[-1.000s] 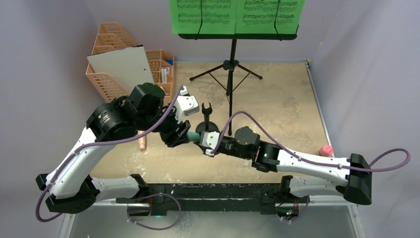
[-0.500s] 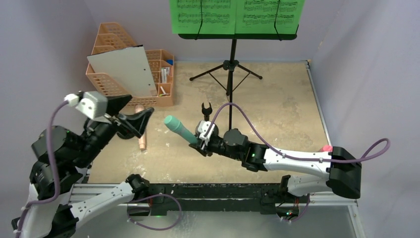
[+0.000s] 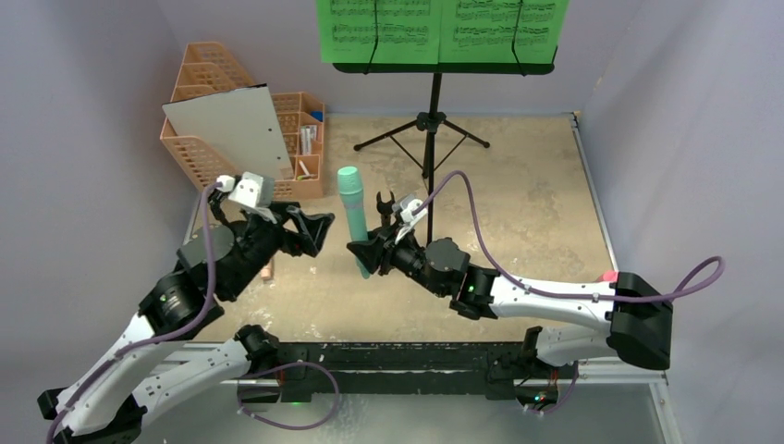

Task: Pack up the instrument practice props
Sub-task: Place the microphone at the center of the board.

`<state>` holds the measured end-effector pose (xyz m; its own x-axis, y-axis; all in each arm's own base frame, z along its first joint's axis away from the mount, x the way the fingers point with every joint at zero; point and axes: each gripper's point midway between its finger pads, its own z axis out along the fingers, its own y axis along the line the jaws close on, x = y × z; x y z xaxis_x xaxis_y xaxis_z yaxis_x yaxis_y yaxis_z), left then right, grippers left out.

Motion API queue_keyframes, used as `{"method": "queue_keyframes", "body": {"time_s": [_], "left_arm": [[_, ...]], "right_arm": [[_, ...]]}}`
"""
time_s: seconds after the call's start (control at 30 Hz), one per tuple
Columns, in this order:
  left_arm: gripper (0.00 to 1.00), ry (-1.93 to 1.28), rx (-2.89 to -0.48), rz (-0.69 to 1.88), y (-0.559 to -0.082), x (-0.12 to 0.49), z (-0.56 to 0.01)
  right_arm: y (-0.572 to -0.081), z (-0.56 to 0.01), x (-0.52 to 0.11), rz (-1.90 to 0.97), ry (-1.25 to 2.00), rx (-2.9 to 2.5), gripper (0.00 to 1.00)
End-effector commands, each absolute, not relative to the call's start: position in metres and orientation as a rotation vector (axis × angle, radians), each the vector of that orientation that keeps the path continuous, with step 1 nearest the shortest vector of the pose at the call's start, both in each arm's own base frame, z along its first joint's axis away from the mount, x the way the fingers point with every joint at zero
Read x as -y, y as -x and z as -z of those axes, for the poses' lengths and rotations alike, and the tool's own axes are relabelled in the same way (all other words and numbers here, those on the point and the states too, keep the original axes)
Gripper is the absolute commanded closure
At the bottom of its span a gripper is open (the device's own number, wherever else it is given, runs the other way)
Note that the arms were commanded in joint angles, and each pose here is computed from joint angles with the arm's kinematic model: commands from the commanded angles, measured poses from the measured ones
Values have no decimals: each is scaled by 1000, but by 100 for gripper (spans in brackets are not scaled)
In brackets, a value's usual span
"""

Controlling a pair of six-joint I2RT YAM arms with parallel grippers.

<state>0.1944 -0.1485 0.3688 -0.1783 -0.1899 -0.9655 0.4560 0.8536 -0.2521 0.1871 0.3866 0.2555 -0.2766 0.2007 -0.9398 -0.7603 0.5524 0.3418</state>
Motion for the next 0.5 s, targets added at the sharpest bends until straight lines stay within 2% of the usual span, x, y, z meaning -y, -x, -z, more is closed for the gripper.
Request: {"method": "queue_keyframes", "body": {"time_s": [0.0,0.3,0.47], "left_arm": [[23,-129,-1629,758,-199,176,-365],[26,-39,-1657,933,-212,215,-335],[32,-9,-1650,953,-220,224,-328]], "right_arm": [[-195,-291,-386,-1122,280,-1528,100],[-189,-291,-391,-1171,302,-1495,100],[-186,-285,-394,-1189,318,-1485,100]]}}
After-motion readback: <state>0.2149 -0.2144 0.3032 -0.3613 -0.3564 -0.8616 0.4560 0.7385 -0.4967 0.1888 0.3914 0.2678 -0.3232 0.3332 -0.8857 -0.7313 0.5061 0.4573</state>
